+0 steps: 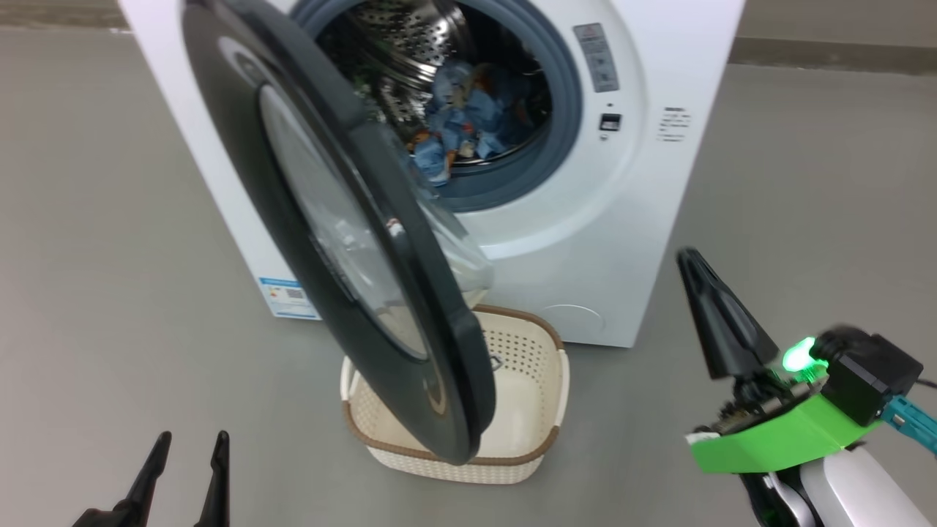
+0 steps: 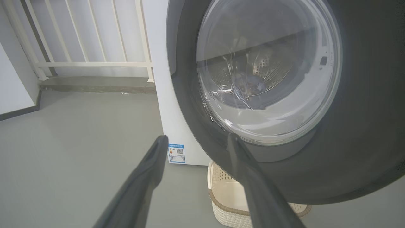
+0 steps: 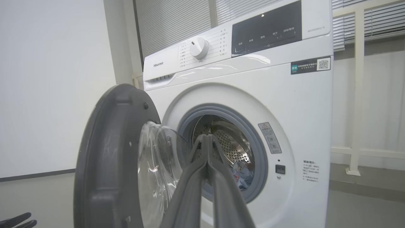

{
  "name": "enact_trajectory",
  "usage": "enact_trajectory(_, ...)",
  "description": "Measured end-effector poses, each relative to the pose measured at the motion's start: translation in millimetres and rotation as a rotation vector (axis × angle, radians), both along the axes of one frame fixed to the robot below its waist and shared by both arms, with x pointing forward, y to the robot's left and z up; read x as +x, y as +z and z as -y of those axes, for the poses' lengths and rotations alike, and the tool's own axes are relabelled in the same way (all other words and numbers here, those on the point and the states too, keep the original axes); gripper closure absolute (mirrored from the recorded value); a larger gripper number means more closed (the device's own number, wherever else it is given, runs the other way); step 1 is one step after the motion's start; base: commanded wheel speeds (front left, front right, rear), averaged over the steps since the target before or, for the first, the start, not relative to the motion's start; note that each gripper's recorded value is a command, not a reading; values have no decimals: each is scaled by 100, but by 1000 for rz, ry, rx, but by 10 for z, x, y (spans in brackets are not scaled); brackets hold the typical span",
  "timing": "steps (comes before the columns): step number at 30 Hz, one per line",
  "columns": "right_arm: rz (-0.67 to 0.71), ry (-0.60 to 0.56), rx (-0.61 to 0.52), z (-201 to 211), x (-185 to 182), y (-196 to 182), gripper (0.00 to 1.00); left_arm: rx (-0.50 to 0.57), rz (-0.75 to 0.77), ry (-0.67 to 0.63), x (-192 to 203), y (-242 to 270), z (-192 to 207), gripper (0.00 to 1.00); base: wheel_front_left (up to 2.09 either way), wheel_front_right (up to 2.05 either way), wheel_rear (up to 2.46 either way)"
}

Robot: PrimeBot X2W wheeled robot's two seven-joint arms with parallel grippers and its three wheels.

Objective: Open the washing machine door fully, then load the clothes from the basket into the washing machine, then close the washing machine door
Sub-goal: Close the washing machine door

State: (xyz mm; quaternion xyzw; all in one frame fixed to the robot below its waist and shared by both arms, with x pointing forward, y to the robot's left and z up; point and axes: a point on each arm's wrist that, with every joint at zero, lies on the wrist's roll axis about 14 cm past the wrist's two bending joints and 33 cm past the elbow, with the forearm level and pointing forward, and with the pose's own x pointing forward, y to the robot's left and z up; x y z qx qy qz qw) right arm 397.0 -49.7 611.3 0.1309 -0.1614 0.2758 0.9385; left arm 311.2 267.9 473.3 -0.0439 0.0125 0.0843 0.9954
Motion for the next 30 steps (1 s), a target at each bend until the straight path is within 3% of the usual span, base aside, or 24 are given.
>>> enact_trajectory(5, 158, 154, 60, -456, -197, 540, 100, -2, 8, 50, -137, 19, -129, 0, 0, 0, 0)
enact_trajectory(12, 181, 372, 90, -1002, -632, 630, 100, -4, 14, 88, -249, 31, -222, 0, 0, 0, 0)
enact_trajectory(21, 122, 582, 89, -1462, -1089, 484, 100, -12, 21, 103, -296, 38, -236, 0, 0, 0, 0)
enact_trajectory(30, -28, 647, 11, -1663, -1178, -12, 100, -15, 21, 109, -323, 35, -240, 0, 0, 0, 0)
